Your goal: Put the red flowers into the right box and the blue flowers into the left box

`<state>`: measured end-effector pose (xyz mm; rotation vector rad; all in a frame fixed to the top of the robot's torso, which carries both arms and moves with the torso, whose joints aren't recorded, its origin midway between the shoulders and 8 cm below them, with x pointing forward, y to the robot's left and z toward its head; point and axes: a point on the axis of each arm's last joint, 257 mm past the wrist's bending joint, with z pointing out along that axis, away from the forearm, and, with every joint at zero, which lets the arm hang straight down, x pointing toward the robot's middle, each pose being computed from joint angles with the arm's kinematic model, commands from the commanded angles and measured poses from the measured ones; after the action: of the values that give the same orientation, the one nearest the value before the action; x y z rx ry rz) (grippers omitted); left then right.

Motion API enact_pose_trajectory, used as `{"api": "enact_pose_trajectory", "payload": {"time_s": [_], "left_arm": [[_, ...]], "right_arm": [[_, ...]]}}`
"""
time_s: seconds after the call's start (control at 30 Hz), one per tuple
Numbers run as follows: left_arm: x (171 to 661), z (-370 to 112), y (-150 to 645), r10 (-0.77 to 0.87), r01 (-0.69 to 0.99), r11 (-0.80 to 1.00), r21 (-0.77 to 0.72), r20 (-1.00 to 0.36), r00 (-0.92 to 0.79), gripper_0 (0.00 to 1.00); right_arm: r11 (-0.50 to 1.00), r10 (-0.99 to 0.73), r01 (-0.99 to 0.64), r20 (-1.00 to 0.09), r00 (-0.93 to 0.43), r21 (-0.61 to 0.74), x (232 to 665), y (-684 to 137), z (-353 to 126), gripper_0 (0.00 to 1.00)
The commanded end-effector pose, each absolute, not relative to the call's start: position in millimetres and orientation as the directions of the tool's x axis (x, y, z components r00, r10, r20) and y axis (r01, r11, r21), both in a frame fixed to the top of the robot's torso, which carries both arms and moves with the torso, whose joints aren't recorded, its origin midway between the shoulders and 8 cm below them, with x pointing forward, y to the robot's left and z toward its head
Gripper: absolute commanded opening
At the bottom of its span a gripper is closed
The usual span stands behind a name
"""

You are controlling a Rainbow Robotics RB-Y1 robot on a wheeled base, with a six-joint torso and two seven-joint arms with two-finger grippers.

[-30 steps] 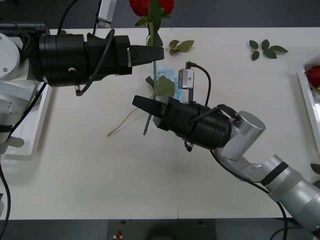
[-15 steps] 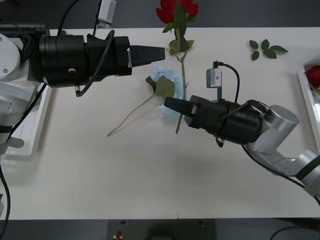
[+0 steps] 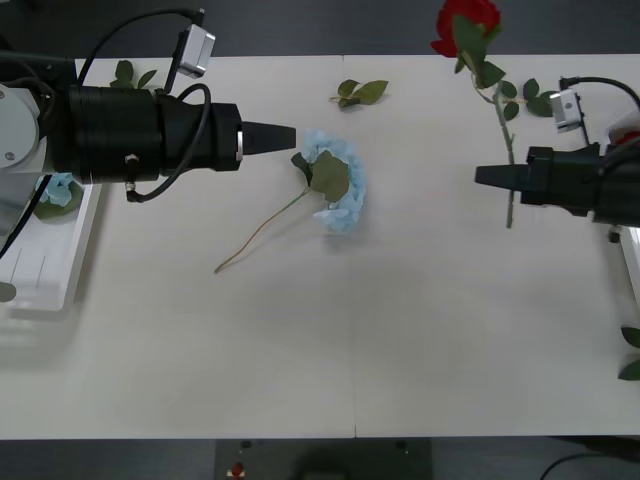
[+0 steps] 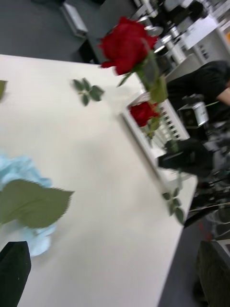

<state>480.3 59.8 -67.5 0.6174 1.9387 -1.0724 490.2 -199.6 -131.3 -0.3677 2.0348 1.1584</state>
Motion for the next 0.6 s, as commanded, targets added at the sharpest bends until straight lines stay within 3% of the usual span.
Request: {"api": "enact_pose_trajectory", "payload": {"time_s": [0.03, 0.3, 0.6], "left_arm": [[484.8, -92.4, 78.0, 0.154, 0.732, 0.595, -0.332, -0.846, -0.510, 1.00], [506.5, -142.8, 114.1, 0.341, 0.695, 0.709, -0.119, -0.805, -0.485, 1.00], [531.7, -191.2, 121.8, 0.476, 0.685, 0.728, 0.009, -0.727, -0.496, 1.00]], "right_arm": [[0.644, 0.121, -0.484, -0.704, -0.700, 0.593, 501.5, -245.4, -118.4, 0.00], [0.847, 0.107, -0.315, -0.719, -0.687, 0.427, 519.7, -376.5, -126.0, 0.00], [0.940, 0.113, -0.161, -0.720, -0.684, 0.300, 516.1, -479.1, -132.8, 0.00]]}}
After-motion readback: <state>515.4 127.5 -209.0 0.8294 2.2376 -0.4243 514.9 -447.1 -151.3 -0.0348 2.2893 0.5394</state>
